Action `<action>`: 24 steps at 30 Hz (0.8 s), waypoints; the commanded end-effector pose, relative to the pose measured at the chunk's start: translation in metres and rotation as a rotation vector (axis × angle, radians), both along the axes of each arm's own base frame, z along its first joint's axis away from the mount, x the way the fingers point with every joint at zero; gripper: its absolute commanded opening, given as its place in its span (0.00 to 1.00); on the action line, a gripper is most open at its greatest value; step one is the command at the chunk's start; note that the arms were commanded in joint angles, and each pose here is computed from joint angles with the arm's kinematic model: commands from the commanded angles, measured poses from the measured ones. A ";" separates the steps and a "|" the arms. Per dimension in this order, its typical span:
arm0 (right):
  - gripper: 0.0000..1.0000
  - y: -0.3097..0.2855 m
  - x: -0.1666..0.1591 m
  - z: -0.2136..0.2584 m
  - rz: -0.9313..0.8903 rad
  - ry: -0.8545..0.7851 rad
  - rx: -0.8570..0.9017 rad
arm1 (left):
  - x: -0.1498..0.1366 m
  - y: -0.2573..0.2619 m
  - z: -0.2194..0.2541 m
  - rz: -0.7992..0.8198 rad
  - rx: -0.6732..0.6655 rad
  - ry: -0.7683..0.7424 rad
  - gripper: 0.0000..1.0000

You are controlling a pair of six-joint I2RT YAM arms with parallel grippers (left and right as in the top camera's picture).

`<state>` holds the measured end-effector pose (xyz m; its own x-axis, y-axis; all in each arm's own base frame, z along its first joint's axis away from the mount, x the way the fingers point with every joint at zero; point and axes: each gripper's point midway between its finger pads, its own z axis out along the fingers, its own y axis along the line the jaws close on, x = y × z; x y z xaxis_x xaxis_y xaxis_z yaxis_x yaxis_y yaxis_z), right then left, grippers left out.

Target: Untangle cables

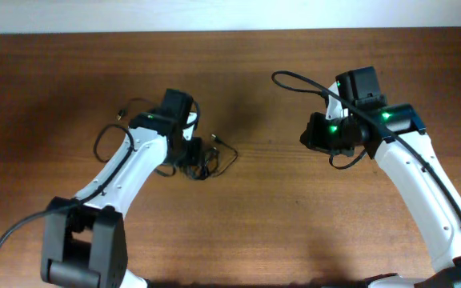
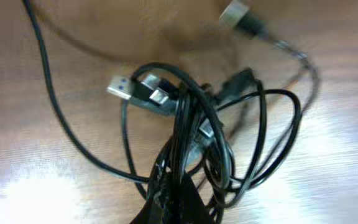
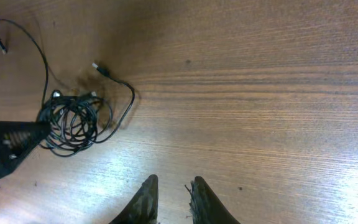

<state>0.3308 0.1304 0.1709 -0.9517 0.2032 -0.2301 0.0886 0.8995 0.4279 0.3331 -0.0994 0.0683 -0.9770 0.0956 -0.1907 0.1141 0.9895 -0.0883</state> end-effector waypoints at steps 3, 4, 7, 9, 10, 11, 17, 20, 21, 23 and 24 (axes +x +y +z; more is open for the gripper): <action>0.18 0.037 0.004 0.032 0.145 -0.104 0.210 | 0.026 -0.059 0.115 -0.082 -0.342 -0.149 0.00; 0.20 0.044 0.007 0.039 0.168 -0.130 0.253 | 0.023 -0.071 0.122 -0.109 -0.416 -0.138 0.00; 0.41 0.070 0.014 0.060 0.211 -0.202 0.346 | 0.015 -0.088 0.132 -0.150 -0.531 -0.110 0.00; 0.44 0.100 0.016 0.060 0.206 -0.236 0.314 | 0.015 -0.090 0.133 -0.106 -0.554 -0.090 0.00; 0.45 0.108 0.014 0.058 0.216 -0.236 0.306 | 0.015 -0.092 0.135 -0.106 -0.570 -0.091 0.00; 0.48 0.117 0.011 0.056 0.240 -0.237 0.310 | 0.016 -0.092 0.135 -0.098 -0.573 -0.091 0.00; 0.54 0.140 0.006 0.021 0.241 -0.143 0.275 | 0.015 -0.099 0.142 -0.110 -0.624 -0.089 0.00; 0.54 0.137 0.013 0.007 0.217 -0.133 0.233 | 0.013 -0.106 0.148 -0.134 -0.676 -0.082 0.00; 0.54 0.136 0.015 0.002 0.209 -0.128 0.216 | 0.010 -0.110 0.152 -0.147 -0.706 -0.074 0.00; 0.49 0.134 0.022 -0.010 0.193 -0.125 0.187 | 0.005 -0.117 0.158 -0.169 -0.760 -0.055 0.00; 0.39 0.135 0.028 -0.012 0.188 -0.143 0.184 | 0.003 -0.119 0.161 -0.178 -0.782 -0.047 0.00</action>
<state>0.3493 0.2646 0.1657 -0.9469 0.0656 -0.3147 -0.1466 0.7831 0.6044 0.3432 -0.2072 0.2087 -0.9533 0.0565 -0.2967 0.2523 0.6888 -0.6796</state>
